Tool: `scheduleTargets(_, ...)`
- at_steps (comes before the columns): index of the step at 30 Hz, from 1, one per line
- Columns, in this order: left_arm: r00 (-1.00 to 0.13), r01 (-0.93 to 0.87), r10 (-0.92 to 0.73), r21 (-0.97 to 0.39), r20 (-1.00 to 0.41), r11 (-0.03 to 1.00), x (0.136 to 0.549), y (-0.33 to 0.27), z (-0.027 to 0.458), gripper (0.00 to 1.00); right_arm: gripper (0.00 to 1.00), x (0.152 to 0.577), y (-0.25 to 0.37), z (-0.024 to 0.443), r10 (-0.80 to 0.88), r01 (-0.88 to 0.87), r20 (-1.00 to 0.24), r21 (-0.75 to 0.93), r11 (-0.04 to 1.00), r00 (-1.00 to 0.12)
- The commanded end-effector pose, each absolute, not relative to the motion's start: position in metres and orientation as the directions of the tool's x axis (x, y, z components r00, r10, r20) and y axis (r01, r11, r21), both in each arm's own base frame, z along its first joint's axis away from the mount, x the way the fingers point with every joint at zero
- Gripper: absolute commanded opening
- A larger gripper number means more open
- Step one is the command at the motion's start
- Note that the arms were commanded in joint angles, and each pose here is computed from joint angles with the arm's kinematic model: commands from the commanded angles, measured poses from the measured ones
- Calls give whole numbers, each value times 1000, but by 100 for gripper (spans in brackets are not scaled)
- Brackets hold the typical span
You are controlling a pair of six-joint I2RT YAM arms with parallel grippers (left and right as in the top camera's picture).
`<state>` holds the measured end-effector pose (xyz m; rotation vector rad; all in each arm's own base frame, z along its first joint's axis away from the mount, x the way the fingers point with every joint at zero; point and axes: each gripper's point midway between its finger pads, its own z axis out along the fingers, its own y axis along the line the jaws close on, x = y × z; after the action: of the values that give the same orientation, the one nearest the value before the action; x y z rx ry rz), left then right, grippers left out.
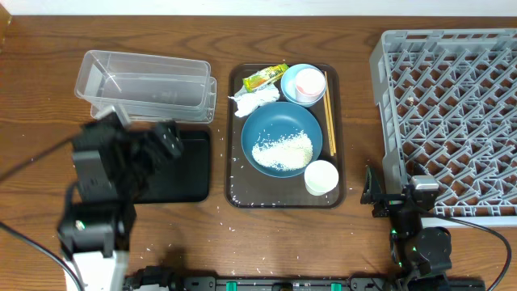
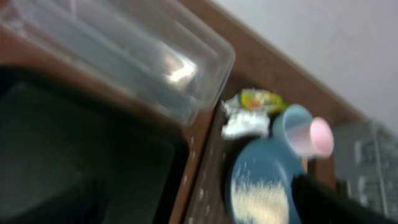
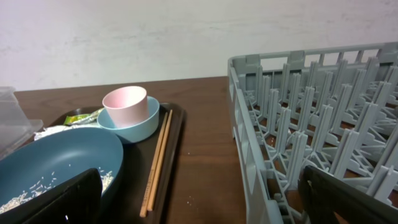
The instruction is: Sort waste into correct bins and load items into the dishwasher rack
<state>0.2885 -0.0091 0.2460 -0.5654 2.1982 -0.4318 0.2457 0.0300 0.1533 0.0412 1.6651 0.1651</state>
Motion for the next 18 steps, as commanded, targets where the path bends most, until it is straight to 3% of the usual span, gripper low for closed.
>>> scheduleTargets(1,-604,-227,-473,-430,-642,874,297,-9,262,95,99,245,31,152,113,-77,-988,121,990,-104)
scheduleTargets(7,-661,-150,-465,-504,-589,850,308,-30,258,95,99,245,31,152,113,-77,-988,121,990,-104)
scheduleTargets(12,-659,-434,-539,-320,-524,842,303,16,232,95,99,245,31,152,113,-77,-988,121,990,-104)
scheduleTargets(18,-671,-522,-559,-225,-487,823,311,37,220,95,99,245,31,152,113,-77,-988,121,990,-104)
